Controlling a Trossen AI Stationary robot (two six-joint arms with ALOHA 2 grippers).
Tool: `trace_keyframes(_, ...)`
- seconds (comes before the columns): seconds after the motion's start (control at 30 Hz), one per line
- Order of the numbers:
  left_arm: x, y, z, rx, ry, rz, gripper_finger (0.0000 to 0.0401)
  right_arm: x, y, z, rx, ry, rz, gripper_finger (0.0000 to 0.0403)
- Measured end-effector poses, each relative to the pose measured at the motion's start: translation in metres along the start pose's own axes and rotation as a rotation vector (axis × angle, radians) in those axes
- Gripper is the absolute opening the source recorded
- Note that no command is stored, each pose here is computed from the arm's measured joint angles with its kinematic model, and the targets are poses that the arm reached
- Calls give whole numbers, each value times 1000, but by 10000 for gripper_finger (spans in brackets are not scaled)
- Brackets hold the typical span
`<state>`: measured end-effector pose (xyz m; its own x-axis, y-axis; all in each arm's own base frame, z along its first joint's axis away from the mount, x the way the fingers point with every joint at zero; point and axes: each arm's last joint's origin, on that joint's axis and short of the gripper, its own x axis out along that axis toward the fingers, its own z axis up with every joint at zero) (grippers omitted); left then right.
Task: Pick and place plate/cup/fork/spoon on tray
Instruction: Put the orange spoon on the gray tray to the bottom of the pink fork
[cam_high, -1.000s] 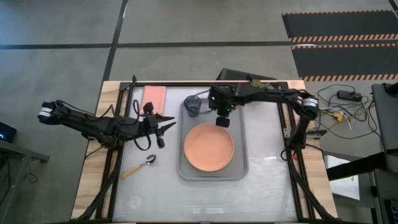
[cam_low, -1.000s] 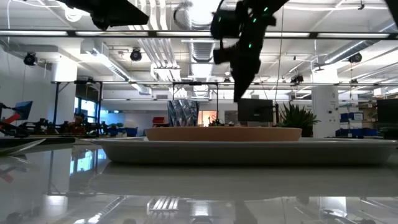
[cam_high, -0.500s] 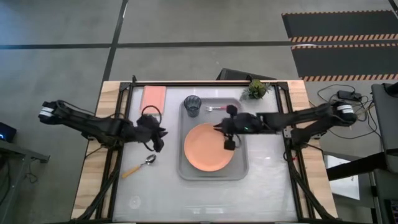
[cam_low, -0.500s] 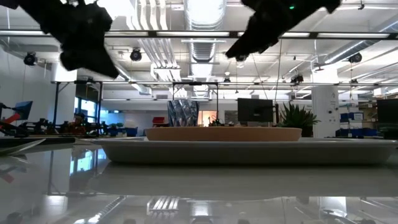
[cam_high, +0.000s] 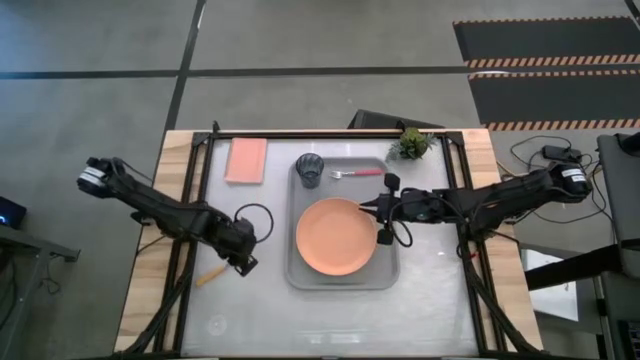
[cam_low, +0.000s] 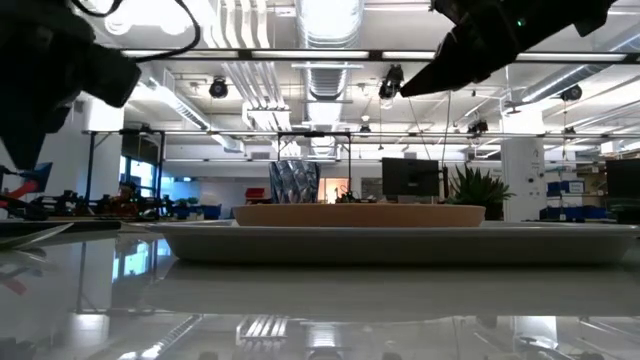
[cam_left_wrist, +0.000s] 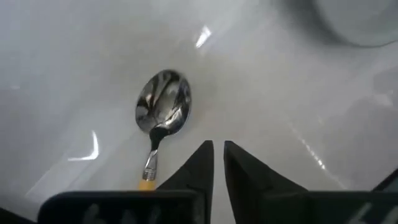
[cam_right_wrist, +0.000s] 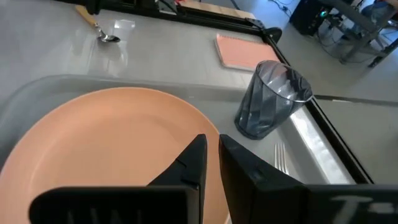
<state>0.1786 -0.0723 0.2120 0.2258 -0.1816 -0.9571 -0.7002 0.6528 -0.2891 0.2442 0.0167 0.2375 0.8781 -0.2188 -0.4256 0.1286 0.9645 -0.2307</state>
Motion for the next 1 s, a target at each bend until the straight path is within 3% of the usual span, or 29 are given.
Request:
trace_keyframes(0.27,18,-2,-11,-37,205,44,22,3,1,-5,7,-3,0,31)
trace_keyframes(0.4,18,4,-22,-77,262,126,40,3,2,-6,8,7,2,31)
trace_keyframes(0.8,29,16,-38,21,159,227,149,3,2,-6,4,7,2,31)
trace_keyframes(1.0,41,22,-41,45,127,253,168,3,2,-8,7,11,3,31)
